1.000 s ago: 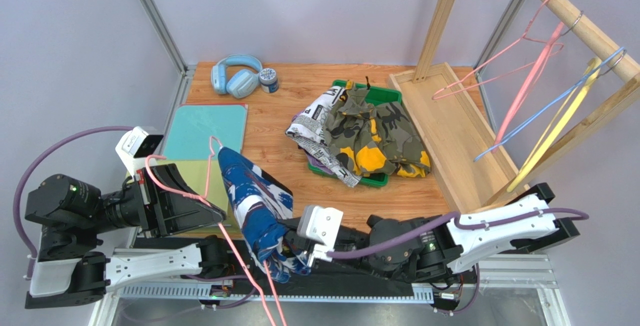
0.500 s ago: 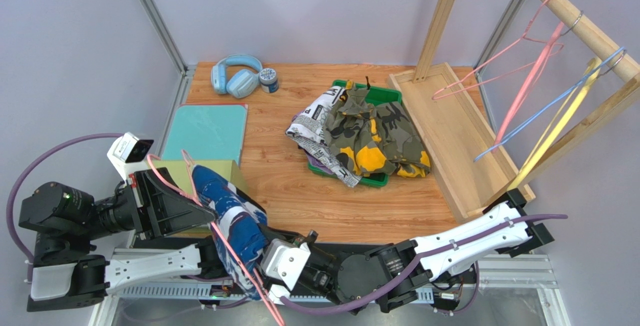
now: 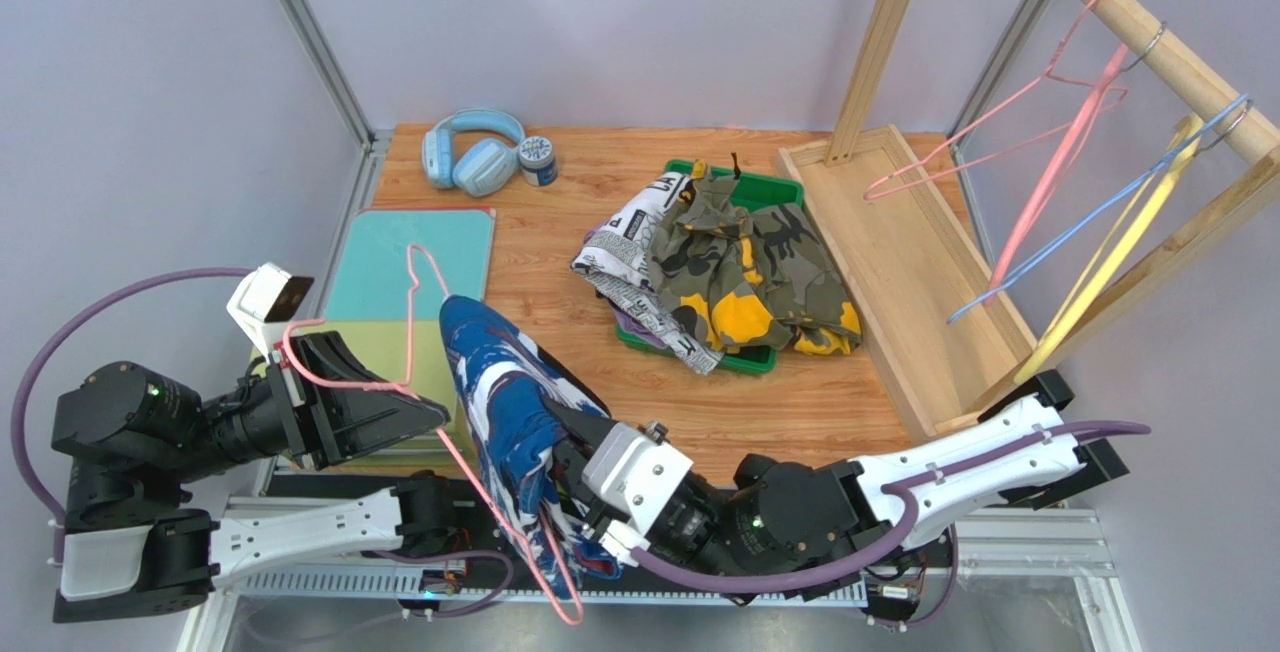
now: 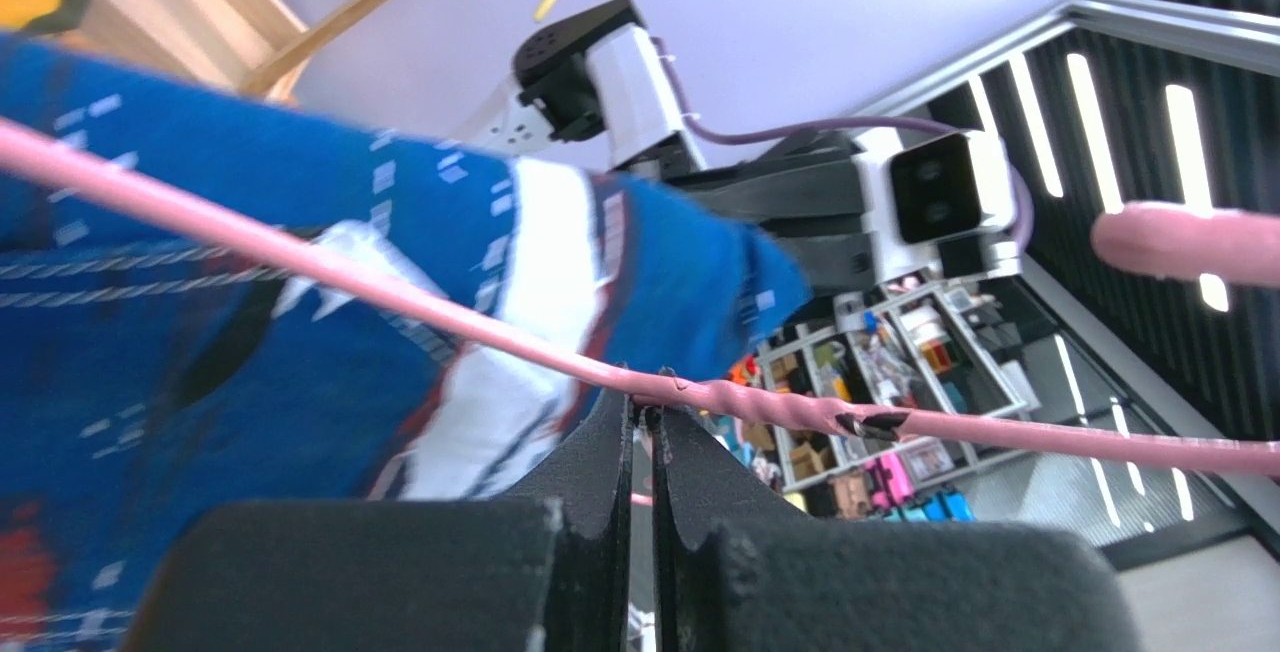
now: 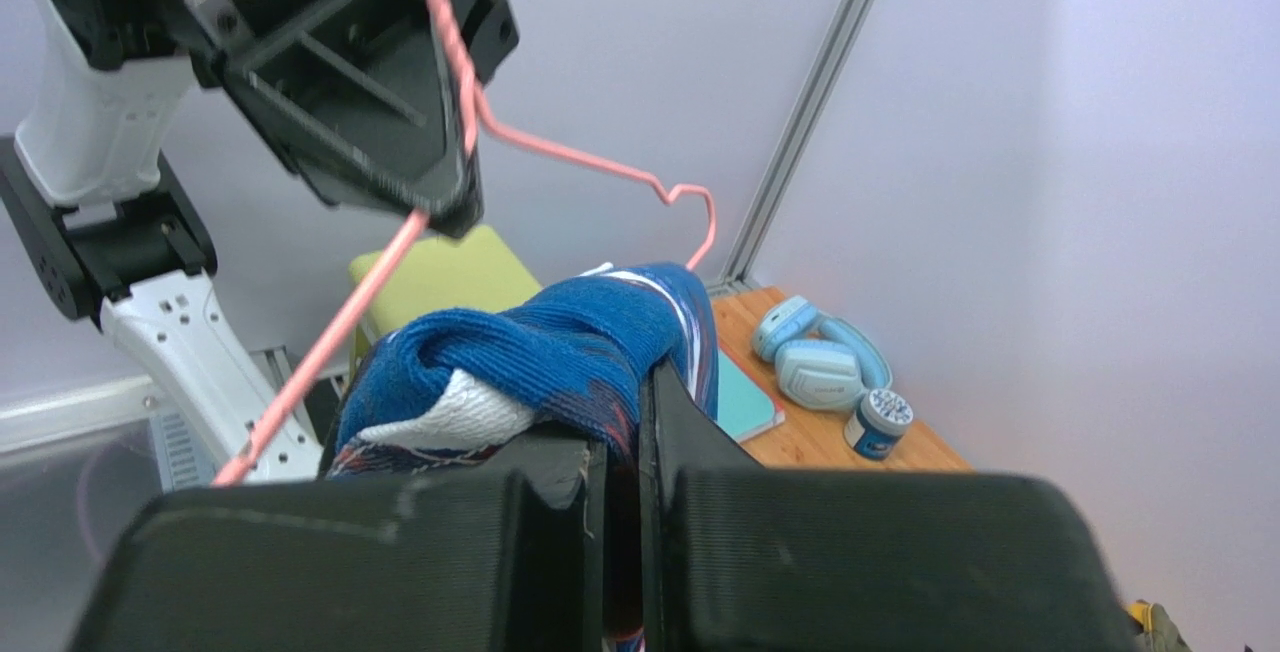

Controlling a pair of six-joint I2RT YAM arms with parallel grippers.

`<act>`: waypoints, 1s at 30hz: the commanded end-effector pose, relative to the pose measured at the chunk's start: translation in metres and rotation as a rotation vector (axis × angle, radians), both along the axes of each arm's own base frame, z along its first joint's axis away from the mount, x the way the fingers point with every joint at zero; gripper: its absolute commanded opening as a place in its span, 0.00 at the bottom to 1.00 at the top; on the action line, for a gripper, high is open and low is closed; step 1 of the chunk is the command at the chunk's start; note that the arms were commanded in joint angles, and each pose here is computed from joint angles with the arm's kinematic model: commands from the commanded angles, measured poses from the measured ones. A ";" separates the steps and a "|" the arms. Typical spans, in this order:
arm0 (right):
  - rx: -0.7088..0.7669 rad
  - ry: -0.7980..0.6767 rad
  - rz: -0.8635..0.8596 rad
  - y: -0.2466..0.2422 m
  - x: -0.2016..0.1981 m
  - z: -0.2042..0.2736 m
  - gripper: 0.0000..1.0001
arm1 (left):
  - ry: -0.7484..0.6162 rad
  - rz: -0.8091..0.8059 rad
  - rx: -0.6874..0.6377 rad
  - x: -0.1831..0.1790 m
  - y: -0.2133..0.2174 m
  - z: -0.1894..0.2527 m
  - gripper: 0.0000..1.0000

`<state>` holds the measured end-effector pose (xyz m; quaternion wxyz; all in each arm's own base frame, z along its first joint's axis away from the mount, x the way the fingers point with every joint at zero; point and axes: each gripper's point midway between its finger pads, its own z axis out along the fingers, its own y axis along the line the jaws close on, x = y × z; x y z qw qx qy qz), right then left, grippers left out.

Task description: Remove the trousers from the hanger

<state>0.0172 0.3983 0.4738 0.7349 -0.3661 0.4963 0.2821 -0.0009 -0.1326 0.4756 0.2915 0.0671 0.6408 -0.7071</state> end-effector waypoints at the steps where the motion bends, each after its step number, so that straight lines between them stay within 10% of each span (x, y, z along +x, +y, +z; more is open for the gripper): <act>1: 0.360 0.041 0.012 -0.057 0.016 0.116 0.00 | -0.018 0.037 0.086 0.008 -0.002 -0.015 0.00; 30: 0.452 -0.209 -0.263 -0.137 0.096 0.242 0.00 | 0.038 0.097 0.257 0.028 -0.028 -0.072 0.00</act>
